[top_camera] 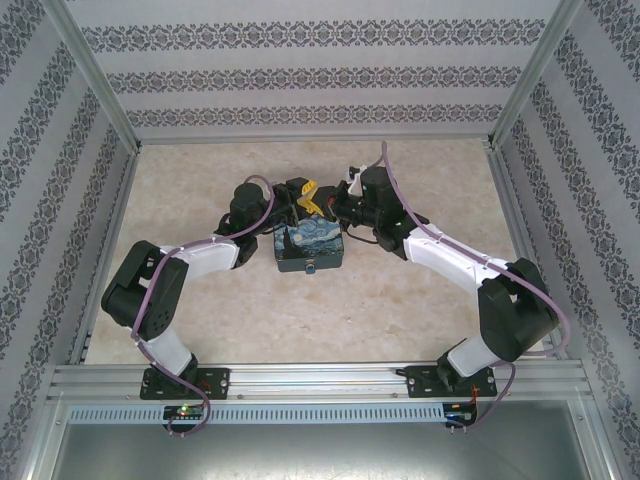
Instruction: Unlock the padlock with the key
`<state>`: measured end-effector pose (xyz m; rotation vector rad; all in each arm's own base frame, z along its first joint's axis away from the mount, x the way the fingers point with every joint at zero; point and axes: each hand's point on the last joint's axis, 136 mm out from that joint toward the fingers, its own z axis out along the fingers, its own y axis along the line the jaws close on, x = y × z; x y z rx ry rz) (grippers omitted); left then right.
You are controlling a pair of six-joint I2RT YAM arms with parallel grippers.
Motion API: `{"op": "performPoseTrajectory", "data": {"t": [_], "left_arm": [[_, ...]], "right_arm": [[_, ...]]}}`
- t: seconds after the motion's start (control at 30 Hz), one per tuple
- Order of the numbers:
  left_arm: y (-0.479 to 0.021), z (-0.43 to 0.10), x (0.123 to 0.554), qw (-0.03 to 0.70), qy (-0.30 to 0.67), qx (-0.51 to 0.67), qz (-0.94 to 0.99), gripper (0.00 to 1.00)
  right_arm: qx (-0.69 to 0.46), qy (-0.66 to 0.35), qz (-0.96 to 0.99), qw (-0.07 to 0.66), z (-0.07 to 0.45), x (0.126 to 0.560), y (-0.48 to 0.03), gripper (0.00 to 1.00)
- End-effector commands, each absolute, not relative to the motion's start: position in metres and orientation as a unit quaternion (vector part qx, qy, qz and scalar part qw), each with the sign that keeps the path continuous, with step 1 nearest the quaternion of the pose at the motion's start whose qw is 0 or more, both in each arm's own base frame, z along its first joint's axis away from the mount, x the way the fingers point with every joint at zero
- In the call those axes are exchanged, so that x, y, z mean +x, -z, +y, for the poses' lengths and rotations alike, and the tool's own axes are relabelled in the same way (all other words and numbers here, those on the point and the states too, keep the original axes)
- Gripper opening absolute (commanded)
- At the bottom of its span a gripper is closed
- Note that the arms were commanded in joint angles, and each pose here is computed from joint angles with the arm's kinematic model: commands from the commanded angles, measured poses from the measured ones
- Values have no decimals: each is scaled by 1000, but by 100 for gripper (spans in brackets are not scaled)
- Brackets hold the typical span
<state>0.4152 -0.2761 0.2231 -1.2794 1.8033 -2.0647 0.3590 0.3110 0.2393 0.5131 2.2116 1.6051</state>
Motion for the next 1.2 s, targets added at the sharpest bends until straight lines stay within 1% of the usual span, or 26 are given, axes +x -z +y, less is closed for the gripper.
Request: {"op": "performPoseTrajectory", "data": {"t": [0.0, 0.17, 0.4, 0.6, 0.7, 0.8, 0.87, 0.9, 1.0, 1.03, 1.1, 1.13, 1.17], "left_arm": [[-225, -279, 412, 61, 691, -413, 590, 34], [-220, -277, 412, 63, 686, -419, 592, 30], [-217, -276, 412, 64, 683, -421, 594, 21], [-217, -276, 412, 66, 681, -421, 596, 15], [-218, -276, 412, 67, 681, -421, 596, 10], [-218, -276, 412, 68, 679, -420, 598, 1], [-217, -276, 412, 70, 677, -419, 602, 0], [-217, -276, 412, 72, 675, -416, 605, 0], [-218, -275, 414, 91, 667, -399, 622, 0], [-220, -275, 415, 101, 665, -386, 631, 0], [-228, -275, 418, 128, 662, -351, 650, 0], [-231, -275, 419, 142, 656, -330, 663, 0], [-234, -275, 419, 153, 650, -313, 675, 0]], "right_arm": [[177, -580, 774, 182, 312, 362, -246, 0], [179, -581, 773, 182, 311, 362, -245, 0], [182, -579, 774, 181, 309, 361, -243, 0], [183, -580, 773, 181, 309, 362, -242, 0], [184, -579, 773, 181, 309, 362, -241, 0], [185, -579, 774, 179, 309, 362, -239, 0], [185, -578, 774, 180, 307, 362, -239, 0], [186, -577, 774, 181, 306, 362, -237, 3], [190, -570, 777, 189, 293, 359, -234, 35], [194, -562, 780, 193, 285, 357, -229, 44], [206, -549, 786, 198, 269, 352, -218, 53], [214, -541, 788, 199, 258, 350, -210, 56], [222, -535, 790, 200, 250, 348, -204, 58]]}}
